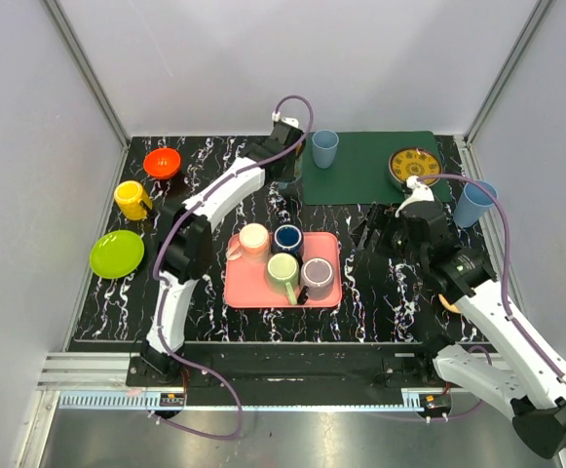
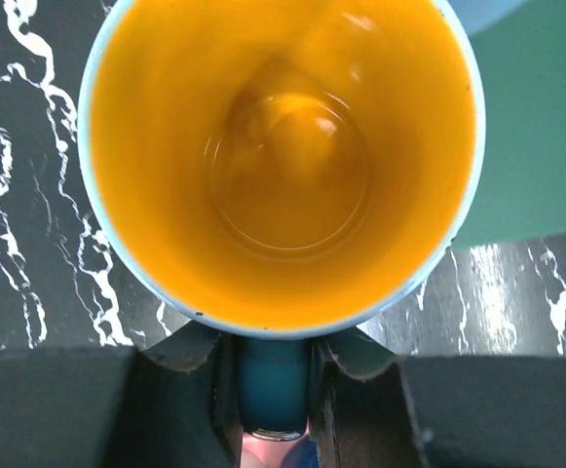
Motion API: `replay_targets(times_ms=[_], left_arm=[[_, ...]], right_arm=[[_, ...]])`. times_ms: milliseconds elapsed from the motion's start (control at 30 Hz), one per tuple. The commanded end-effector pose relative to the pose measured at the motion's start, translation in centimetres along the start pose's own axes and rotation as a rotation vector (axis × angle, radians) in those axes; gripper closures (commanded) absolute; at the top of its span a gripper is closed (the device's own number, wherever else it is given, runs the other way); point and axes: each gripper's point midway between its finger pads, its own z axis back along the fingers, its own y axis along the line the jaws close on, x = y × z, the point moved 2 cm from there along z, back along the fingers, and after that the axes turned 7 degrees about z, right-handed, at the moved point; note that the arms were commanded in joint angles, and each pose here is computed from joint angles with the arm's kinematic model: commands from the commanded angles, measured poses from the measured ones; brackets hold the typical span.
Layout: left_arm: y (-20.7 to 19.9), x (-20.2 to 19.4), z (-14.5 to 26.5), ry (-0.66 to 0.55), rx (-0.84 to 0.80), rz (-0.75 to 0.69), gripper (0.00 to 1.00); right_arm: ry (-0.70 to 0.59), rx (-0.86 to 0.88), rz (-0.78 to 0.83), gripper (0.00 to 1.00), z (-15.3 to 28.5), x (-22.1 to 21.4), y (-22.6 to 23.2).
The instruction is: Turn the mug right side up
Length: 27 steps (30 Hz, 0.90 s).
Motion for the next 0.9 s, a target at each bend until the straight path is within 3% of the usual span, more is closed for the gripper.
replay_targets(times_ms=[0, 167, 500, 867], left_arm=[[0.3, 8.9, 1.3, -0.244, -0.041, 0.094, 1.00], [-1.1, 9.5, -0.2, -0.279, -0.100, 0.096, 1.00], [5.1, 12.3, -3.8, -0.322, 0.020, 0.185, 1.00], [4.3, 10.2, -9.2, -0.254, -0.050, 0.158, 1.00]], right_arm=[[-0.044, -0.005, 0.007, 0.14, -0.8, 0.5, -0.1], [-0.026, -0.013, 0.020, 0.14, -1.8, 0.3, -0.1], [-0.006, -0.022, 0.013, 0.15, -2.0, -0.8, -0.6], [0.003, -0.072, 0.022, 0.14, -2.6, -1.1, -1.5]])
